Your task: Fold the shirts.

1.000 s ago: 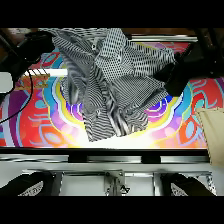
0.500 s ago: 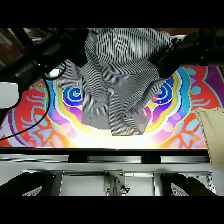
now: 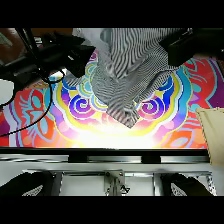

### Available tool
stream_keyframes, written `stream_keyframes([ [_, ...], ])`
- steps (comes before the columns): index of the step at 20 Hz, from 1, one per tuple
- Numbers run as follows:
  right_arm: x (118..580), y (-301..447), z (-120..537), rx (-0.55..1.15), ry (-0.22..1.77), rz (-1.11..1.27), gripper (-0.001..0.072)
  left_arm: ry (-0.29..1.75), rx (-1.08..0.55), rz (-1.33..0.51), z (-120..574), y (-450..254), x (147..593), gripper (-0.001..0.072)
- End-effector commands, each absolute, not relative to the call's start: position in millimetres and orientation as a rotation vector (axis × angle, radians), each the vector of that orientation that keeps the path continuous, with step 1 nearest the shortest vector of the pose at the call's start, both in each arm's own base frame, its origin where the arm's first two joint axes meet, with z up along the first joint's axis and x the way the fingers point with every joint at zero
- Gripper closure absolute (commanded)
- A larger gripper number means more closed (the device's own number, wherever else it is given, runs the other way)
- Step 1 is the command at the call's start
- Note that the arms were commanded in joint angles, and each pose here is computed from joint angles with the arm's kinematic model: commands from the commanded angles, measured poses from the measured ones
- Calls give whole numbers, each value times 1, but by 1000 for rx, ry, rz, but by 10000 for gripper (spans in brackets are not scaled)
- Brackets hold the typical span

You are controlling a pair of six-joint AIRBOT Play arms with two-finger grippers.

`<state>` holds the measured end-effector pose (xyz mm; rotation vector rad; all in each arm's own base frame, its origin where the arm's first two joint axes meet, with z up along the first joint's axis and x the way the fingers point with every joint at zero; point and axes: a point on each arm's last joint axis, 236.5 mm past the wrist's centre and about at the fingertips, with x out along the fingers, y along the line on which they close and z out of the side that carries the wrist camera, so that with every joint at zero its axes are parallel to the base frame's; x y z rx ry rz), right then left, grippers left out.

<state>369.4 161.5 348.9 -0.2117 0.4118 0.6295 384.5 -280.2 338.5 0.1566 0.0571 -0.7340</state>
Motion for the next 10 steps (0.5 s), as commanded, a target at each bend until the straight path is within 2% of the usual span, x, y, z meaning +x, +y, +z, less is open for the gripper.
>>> stream_keyframes([
  [1,375,133,356,-173,413,483,632,5,140,-703,357,-270,386,219],
  [6,387,18,382,-191,361,-23,632,-168,94,-651,419,-244,360,223],
  [10,355,-79,430,-285,248,-443,632,-116,124,-652,414,-228,350,244],
])
